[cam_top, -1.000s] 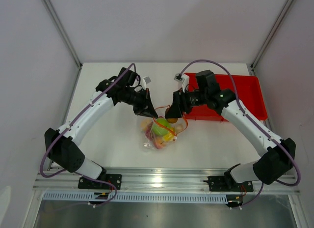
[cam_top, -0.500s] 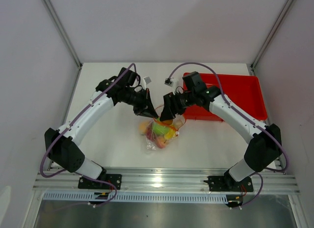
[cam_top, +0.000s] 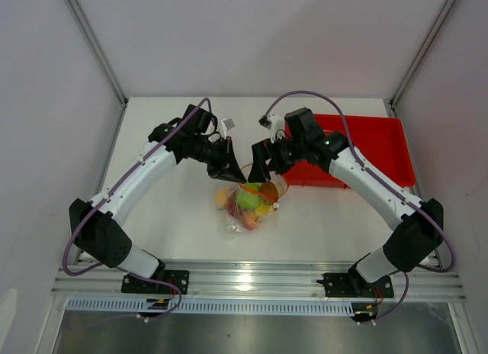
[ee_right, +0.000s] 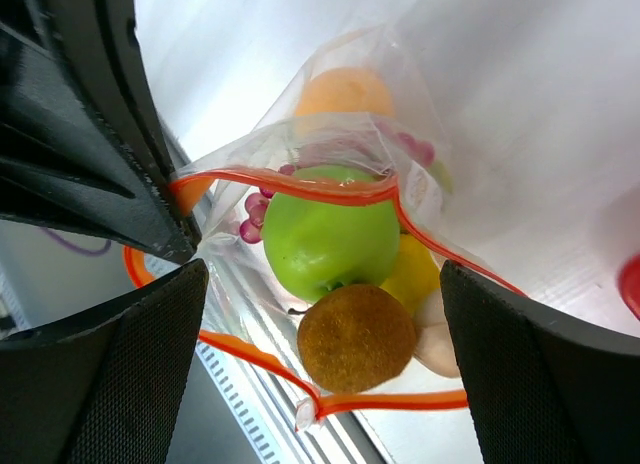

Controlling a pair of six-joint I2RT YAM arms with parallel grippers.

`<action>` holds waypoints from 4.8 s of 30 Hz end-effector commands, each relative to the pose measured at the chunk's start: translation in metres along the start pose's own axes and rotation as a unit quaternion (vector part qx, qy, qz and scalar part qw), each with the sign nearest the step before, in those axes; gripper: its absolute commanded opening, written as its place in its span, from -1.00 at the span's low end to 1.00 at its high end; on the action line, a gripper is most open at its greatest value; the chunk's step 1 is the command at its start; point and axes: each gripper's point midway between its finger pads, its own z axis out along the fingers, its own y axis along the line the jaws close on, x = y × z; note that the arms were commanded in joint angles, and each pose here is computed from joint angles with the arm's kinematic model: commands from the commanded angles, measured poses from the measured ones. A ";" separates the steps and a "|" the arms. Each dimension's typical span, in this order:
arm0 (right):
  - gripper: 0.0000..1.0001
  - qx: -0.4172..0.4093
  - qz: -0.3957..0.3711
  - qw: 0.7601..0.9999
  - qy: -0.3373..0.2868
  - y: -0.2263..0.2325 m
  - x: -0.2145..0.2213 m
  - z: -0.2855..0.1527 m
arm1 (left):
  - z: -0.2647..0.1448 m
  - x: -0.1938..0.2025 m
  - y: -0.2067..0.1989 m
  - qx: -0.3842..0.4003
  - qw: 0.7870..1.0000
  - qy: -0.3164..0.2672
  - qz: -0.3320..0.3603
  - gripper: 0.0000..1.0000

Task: Place the food in the zip-top bag and seal the zipper
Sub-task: Place the fake fruit in the zipper food storage bag, then adjust the zipper food storage bag at the center of the board.

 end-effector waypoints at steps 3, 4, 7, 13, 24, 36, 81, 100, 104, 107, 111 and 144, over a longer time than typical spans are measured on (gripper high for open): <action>0.99 0.070 0.001 0.994 -0.085 0.004 -0.037 -0.042 | -0.005 -0.005 -0.020 0.039 0.999 -0.005 0.019 -0.99; 0.99 0.078 0.008 0.993 -0.089 0.001 -0.036 -0.044 | -0.006 -0.005 -0.020 0.040 0.999 -0.006 0.019 -0.99; 0.99 0.073 -0.003 0.994 -0.084 0.005 -0.031 -0.050 | -0.006 -0.006 -0.020 0.042 0.999 -0.007 0.018 -0.99; 0.99 0.076 0.037 0.996 -0.029 0.004 -0.001 -0.055 | -0.006 -0.011 -0.024 0.046 0.999 -0.015 0.020 -0.99; 0.61 0.110 0.060 0.992 -0.016 0.006 0.029 -0.083 | -0.007 -0.023 -0.031 0.052 0.998 -0.028 0.015 -0.99; 0.13 0.064 0.118 0.991 0.012 0.020 0.054 -0.072 | -0.009 -0.030 -0.044 0.071 0.997 -0.033 0.005 -0.99; -1.00 0.116 0.181 0.977 0.013 -0.009 0.077 -0.032 | -0.010 -0.008 -0.034 0.080 0.997 -0.020 -0.003 -0.99; -1.00 0.098 -0.016 0.994 0.043 0.023 0.027 -0.060 | -0.016 -0.005 0.031 -0.062 0.993 -0.096 0.013 -0.14; -1.00 0.090 -0.062 0.992 0.057 0.041 0.037 -0.053 | -0.026 -0.017 0.043 -0.103 0.987 -0.120 0.004 0.04; -1.00 0.090 -0.070 0.991 0.062 0.044 0.041 -0.050 | -0.036 -0.029 0.045 -0.130 0.982 -0.139 0.012 0.06; -1.00 0.090 -0.086 0.991 0.058 0.049 0.040 -0.051 | -0.039 -0.040 0.053 -0.156 0.978 -0.139 0.005 0.06; -1.00 0.158 -0.110 0.981 0.038 0.030 0.027 -0.061 | -0.055 -0.056 0.013 -0.093 0.982 -0.159 0.045 -0.99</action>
